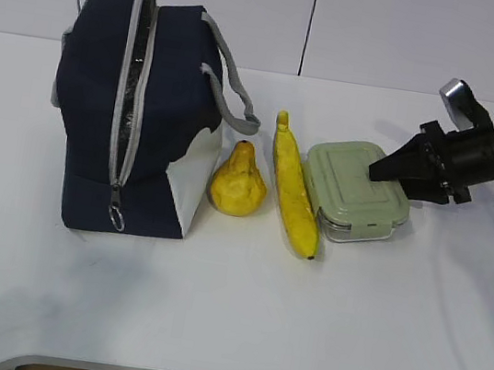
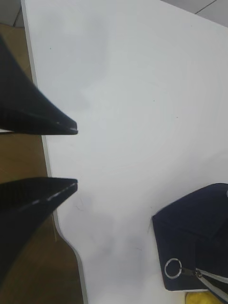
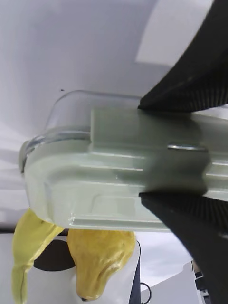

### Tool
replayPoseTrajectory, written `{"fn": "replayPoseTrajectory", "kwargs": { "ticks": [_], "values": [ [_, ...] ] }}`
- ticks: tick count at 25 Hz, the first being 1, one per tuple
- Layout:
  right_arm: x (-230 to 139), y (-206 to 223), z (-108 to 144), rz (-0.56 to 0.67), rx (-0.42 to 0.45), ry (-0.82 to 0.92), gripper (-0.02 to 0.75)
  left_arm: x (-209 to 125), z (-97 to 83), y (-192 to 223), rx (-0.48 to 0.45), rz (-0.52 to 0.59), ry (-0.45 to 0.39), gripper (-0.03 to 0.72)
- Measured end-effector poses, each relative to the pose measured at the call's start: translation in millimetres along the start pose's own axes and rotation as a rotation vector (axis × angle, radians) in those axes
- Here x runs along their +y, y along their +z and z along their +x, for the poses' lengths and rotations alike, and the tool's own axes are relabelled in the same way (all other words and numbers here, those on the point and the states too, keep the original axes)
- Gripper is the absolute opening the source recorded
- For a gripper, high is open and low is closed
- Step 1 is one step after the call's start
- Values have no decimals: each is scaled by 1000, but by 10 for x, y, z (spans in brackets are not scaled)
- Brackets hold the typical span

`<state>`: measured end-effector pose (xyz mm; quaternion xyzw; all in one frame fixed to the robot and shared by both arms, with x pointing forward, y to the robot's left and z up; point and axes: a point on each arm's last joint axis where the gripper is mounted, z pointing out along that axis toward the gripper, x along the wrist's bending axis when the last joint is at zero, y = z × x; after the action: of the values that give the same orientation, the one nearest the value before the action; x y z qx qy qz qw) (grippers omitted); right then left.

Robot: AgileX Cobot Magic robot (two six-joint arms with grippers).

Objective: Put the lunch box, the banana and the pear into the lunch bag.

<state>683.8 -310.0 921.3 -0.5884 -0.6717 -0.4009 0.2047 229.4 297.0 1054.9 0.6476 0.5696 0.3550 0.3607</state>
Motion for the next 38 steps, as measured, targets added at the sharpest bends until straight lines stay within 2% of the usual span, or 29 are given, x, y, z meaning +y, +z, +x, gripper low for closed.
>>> {"fn": "replayPoseTrajectory", "kwargs": {
  "ticks": [7, 14, 21, 25, 32, 38],
  "values": [
    [1, -22, 32, 7, -13, 49, 382, 0, 0, 0, 0, 0, 0, 240],
    [24, -149, 142, -2, -79, 62, 382, 0, 0, 0, 0, 0, 0, 240],
    [49, -252, 273, -26, -88, 134, 382, 0, -2, 0, -2, 0, -1, 240],
    [64, -323, 370, -45, -89, 159, 382, 4, -34, 0, -37, -4, -18, 240],
    [147, -504, 679, -143, -11, 181, 381, 95, -92, 55, -114, 12, -63, 240],
    [202, -625, 914, -215, 72, 184, 381, 513, -101, 107, -164, -32, -118, 269]
  ]
}}
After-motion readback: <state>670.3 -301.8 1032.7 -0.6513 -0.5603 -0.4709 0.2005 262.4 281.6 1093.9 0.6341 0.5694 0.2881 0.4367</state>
